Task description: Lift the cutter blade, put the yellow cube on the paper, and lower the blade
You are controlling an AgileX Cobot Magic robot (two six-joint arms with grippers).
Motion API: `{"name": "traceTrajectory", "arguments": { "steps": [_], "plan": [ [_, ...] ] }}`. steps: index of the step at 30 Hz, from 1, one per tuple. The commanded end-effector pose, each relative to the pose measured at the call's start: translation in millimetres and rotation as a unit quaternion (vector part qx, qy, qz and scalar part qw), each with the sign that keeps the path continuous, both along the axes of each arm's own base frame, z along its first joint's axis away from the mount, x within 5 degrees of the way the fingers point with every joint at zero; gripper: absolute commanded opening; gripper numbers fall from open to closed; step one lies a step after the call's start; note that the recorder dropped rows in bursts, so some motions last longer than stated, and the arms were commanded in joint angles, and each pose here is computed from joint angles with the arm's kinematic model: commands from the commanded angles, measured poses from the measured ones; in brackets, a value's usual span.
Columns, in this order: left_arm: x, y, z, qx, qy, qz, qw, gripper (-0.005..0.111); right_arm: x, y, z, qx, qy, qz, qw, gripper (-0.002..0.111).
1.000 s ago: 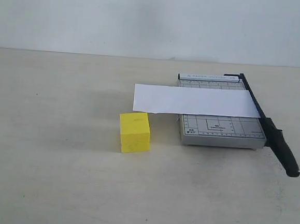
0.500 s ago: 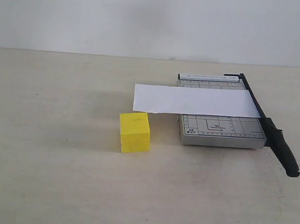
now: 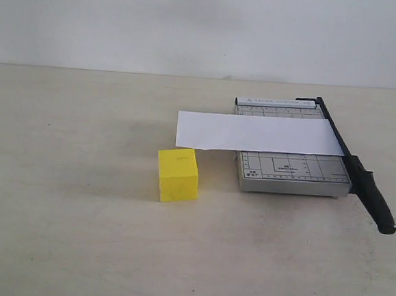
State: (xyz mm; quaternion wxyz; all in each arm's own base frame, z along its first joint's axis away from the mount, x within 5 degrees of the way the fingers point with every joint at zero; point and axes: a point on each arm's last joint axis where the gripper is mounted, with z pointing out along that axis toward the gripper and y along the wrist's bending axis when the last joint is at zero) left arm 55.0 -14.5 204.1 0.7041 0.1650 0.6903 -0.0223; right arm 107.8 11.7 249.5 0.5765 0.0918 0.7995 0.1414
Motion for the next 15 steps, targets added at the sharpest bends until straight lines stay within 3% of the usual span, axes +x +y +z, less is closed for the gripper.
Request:
{"name": "traceTrajectory", "arguments": {
  "steps": [1, 4, 10, 15],
  "plan": [
    [-0.4, 0.0, 2.2, -0.008, -0.008, 0.0, 1.0, 0.004, 46.2, 7.8, 20.8, -0.058, 0.109, 0.064, 0.99, 0.065],
    [-0.4, 0.0, 2.2, -0.008, -0.008, 0.0, 1.0, 0.004, 90.7, 13.4, 25.3, -0.111, 0.222, 0.133, 0.96, 0.065],
    [-0.4, 0.0, 2.2, -0.008, -0.008, 0.0, 1.0, 0.004, 151.1, 10.0, 9.5, -0.153, 0.302, 0.144, 0.93, 0.065],
    [-0.4, 0.0, 2.2, -0.008, -0.008, 0.0, 1.0, 0.004, 173.1, 9.0, -16.0, -0.159, 0.35, 0.149, 0.911, 0.065]
  ]
}}
